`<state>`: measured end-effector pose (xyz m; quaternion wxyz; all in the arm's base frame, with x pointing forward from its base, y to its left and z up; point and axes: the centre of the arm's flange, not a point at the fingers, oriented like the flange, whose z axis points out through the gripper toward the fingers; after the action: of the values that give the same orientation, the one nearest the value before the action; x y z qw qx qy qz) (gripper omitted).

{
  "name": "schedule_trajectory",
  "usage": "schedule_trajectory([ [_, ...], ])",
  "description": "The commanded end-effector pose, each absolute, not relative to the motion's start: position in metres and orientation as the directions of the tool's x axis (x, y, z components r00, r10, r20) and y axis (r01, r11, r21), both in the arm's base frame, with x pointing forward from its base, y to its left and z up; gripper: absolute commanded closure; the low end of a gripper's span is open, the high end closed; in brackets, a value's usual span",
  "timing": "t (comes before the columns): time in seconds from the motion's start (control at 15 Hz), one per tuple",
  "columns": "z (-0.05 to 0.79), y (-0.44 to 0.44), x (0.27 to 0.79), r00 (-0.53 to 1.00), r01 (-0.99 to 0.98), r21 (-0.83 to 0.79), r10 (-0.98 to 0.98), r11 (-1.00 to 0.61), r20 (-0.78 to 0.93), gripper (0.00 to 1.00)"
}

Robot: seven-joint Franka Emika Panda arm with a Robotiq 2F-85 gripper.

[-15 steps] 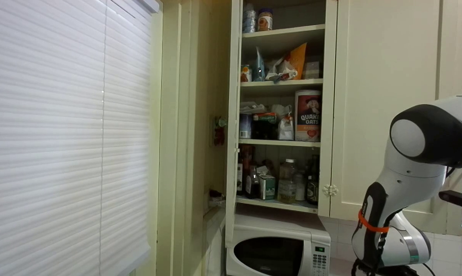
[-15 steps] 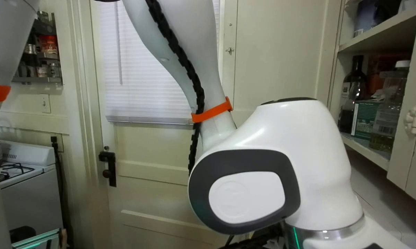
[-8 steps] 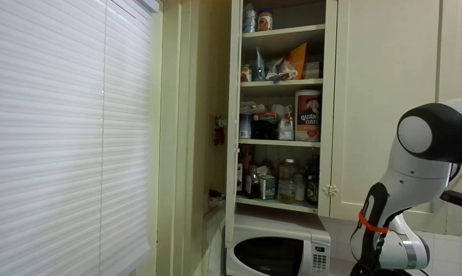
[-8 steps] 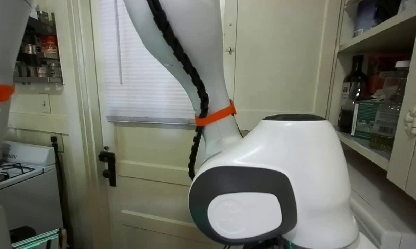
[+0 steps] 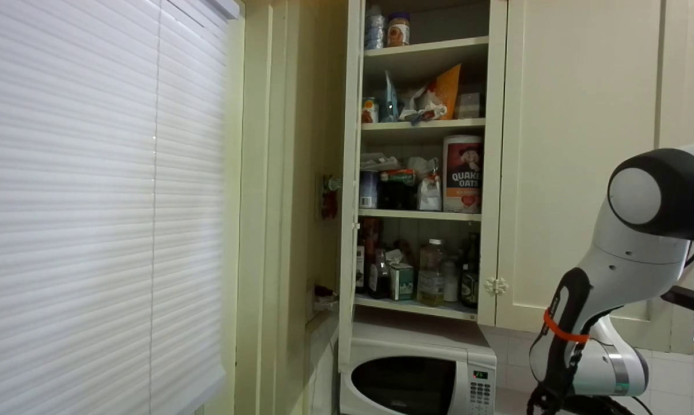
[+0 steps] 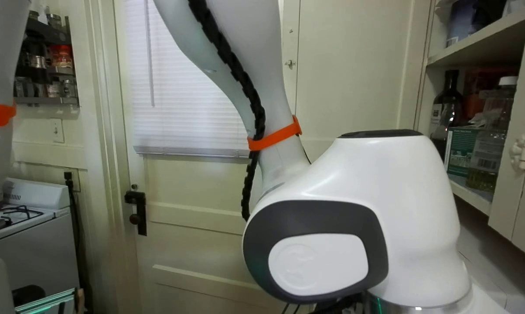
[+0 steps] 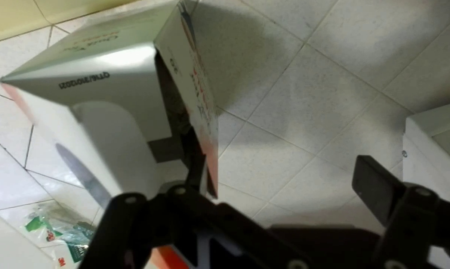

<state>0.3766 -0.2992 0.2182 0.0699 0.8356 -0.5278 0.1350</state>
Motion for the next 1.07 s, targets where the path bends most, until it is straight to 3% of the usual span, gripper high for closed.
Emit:
schedule_trajectory([
  [0.0,0.248,-0.291,0.358,0.369,-0.924,0.014,-0.883,-0.382,0.291,0.0],
  [1.0,0.267,-0.277,0.368,0.388,-0.92,0.081,-0.862,-0.384,0.327,0.0],
])
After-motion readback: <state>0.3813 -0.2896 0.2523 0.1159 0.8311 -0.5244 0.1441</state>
